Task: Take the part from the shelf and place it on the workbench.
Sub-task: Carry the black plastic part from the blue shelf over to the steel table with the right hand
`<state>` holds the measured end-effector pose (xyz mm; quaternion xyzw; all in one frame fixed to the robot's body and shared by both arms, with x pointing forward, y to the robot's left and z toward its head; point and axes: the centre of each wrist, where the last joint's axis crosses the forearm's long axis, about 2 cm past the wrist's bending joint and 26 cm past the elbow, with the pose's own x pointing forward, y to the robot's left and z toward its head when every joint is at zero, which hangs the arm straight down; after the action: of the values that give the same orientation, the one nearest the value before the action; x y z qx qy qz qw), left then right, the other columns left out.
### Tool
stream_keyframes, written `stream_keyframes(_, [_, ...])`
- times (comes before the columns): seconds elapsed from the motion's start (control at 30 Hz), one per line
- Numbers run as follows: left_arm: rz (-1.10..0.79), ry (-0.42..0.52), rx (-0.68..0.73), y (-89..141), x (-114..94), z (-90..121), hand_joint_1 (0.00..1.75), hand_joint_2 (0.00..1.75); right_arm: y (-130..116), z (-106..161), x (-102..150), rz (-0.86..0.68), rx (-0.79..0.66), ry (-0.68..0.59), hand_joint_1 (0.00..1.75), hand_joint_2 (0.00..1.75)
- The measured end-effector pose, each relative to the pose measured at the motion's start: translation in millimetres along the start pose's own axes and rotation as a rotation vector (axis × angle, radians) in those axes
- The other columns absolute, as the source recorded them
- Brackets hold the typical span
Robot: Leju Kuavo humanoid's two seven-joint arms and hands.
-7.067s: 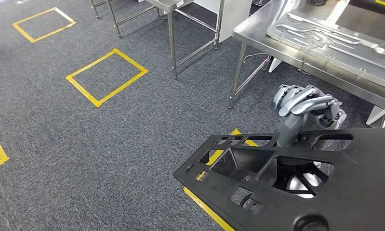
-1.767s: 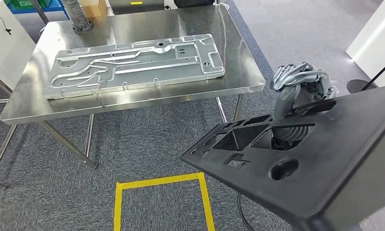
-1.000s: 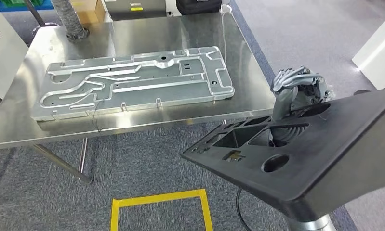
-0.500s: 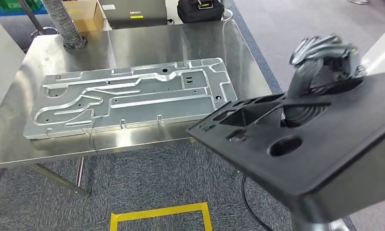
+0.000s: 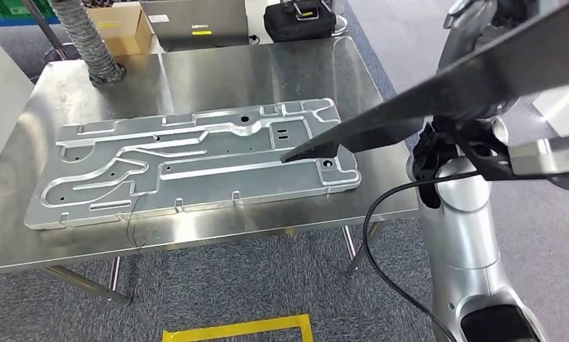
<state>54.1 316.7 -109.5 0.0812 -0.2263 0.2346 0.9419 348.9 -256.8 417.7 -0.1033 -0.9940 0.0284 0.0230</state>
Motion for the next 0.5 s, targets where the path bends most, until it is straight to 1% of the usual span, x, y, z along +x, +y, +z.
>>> stream_keyframes(0.2, [0.001,-0.004,0.007,0.9,2.0,-0.8,0.00,1.75,1.8,13.6,-27.6,0.042,0.015,0.107,1.75,1.75])
stream_keyframes(0.37, [-0.004,-0.002,0.008,3.5,1.2,-0.7,0.00,1.75,-2.7,27.8,-48.0,0.103,0.012,0.184,1.75,1.75])
stream_keyframes(0.43, [-0.005,-0.006,0.008,4.1,1.2,-0.7,0.00,1.75,-5.9,33.0,-56.1,0.164,0.022,0.202,1.75,1.75])
stream_keyframes(0.5, [-0.006,-0.010,0.009,4.7,0.5,-0.5,0.00,1.75,-9.2,38.3,-64.3,0.262,0.048,0.212,1.75,1.75])
